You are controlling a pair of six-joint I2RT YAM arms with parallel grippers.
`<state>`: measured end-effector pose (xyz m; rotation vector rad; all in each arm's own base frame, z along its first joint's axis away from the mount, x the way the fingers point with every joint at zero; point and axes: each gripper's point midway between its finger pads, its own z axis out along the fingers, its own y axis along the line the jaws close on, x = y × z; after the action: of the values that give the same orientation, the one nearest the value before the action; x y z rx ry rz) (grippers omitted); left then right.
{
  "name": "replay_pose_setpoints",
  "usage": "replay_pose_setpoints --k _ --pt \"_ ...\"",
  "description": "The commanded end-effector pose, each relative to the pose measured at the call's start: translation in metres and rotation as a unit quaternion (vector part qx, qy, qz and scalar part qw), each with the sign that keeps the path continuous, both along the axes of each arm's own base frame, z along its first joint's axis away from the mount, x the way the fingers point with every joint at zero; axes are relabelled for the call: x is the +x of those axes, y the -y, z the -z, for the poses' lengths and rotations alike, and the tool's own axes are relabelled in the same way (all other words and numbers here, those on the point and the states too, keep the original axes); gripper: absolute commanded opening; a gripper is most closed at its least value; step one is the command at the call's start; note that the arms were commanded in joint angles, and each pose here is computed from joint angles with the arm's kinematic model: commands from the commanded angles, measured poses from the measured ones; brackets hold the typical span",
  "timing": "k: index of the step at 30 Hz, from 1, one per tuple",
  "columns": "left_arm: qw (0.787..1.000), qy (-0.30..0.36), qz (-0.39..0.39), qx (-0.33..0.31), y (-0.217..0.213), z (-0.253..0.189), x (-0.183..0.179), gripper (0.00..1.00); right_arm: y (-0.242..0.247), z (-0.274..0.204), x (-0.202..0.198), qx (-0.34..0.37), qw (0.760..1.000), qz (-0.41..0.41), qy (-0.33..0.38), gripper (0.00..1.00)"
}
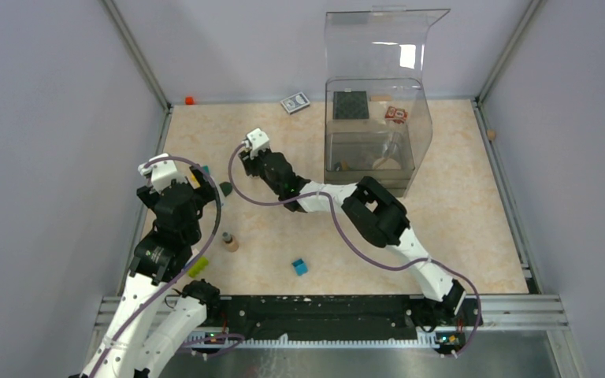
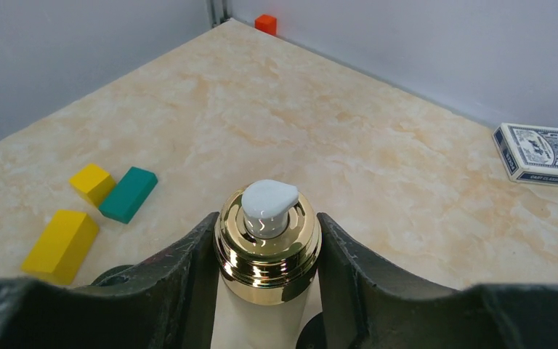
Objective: Organize the makeup
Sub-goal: Pick up the makeup from the center of the board.
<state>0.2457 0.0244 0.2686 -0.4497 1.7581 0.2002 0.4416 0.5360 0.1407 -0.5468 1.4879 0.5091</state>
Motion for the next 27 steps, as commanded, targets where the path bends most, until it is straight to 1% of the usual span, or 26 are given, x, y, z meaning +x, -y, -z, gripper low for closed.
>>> replay_pose_setpoints --k 1,3,6,7,10,13,16,18,20,21,22,24,27 --pt "1.0 0.022 -0.001 -0.007 0.001 -0.008 0.004 0.99 -0.004 -0.027 0.006 0.031 0.999 -0.003 0.019 0.37" --pt "1.0 0.021 -0.002 -0.007 0.0 -0.008 0.004 0.99 -0.006 -0.034 0.003 0.034 0.999 -0.012 0.027 0.25" --pt "1.0 0.022 -0.002 -0.007 0.0 -0.008 0.004 0.99 -0.007 -0.058 -0.005 0.035 0.998 -0.026 0.045 0.03" --pt "1.0 0.021 -0.003 -0.007 0.0 -0.008 0.004 0.99 -0.007 -0.067 -0.009 0.032 0.998 -0.029 0.053 0.0" --pt "1.0 0.022 -0.003 -0.006 0.0 -0.008 0.004 0.99 -0.007 -0.108 -0.032 0.033 0.995 -0.045 0.083 0.0" --pt "1.0 0.021 -0.003 -0.006 0.0 -0.008 0.005 0.99 -0.006 -0.137 -0.078 0.035 0.99 -0.099 0.09 0.0" --pt "1.0 0.021 -0.004 -0.006 -0.001 -0.008 0.004 0.99 0.007 -0.153 -0.132 0.04 0.983 -0.171 0.058 0.0" --pt "1.0 0.021 -0.003 -0.007 -0.001 -0.008 0.005 0.99 0.021 -0.16 -0.166 0.03 0.976 -0.214 0.036 0.0" --pt "1.0 0.019 -0.001 -0.007 0.001 -0.007 0.005 0.99 0.042 -0.162 -0.193 0.01 0.97 -0.241 0.02 0.0" --pt "1.0 0.019 0.0 -0.007 0.001 -0.007 0.006 0.99 0.058 -0.175 -0.205 0.01 0.968 -0.249 0.021 0.0" --pt "1.0 0.018 0.0 -0.007 0.001 -0.007 0.006 0.99 0.07 -0.178 -0.212 0.004 0.968 -0.25 0.016 0.0" --pt "1.0 0.018 0.0 -0.007 0.001 -0.007 0.006 0.99 0.102 -0.191 -0.218 -0.005 0.974 -0.225 0.014 0.0" --pt "1.0 0.018 -0.003 -0.007 0.0 -0.007 0.005 0.99 0.152 -0.211 -0.204 -0.02 0.991 -0.133 0.021 0.0"
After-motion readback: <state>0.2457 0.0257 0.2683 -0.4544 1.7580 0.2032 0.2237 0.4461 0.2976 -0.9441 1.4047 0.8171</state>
